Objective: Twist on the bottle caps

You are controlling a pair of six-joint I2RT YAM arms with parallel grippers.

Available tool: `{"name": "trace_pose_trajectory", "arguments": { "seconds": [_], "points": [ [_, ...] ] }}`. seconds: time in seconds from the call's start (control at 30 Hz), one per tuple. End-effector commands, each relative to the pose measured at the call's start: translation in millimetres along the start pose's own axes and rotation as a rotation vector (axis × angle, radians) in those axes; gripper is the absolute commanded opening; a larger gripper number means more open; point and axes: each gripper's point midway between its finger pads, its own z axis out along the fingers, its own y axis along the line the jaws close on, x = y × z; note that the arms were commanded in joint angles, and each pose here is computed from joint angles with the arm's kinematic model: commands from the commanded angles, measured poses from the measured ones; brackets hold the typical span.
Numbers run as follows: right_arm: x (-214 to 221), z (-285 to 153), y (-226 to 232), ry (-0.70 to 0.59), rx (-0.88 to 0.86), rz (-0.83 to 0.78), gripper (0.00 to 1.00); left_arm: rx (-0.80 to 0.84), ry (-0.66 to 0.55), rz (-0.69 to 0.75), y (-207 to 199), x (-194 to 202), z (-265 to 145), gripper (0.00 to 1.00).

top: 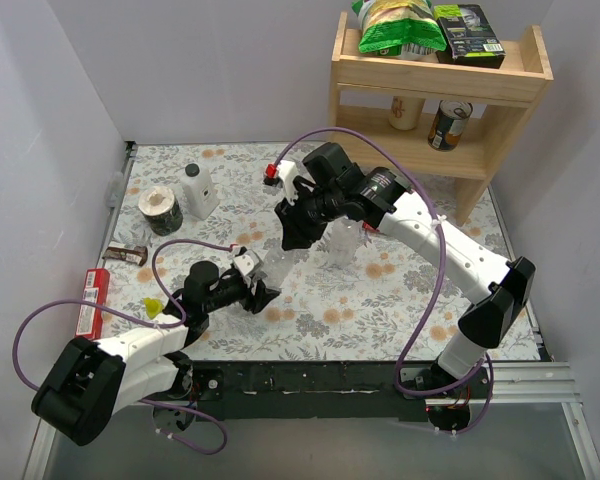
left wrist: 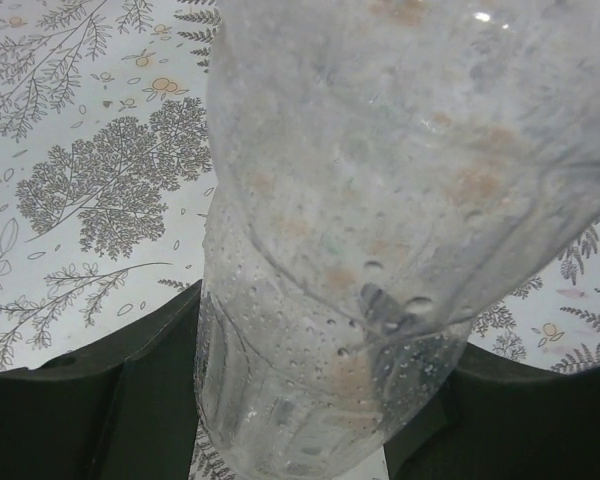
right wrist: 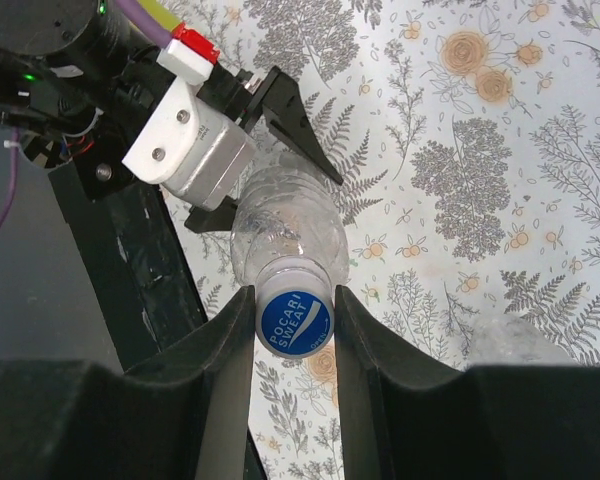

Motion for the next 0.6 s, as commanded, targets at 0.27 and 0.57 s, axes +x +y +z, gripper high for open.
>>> {"name": "trace_pose_trajectory", "arguments": {
  "seconds": [0.27,0.57],
  "points": [
    [38,16,-20,0.091,0.061,0.134,0.01,0.162,-0.314,0.018,-29,-104,-4,0.00],
    [41,14,-28,0.108,0.086,0.091,0.01,0.206,-0.291,0.041,-37,-100,-6,0.00]
  ]
}}
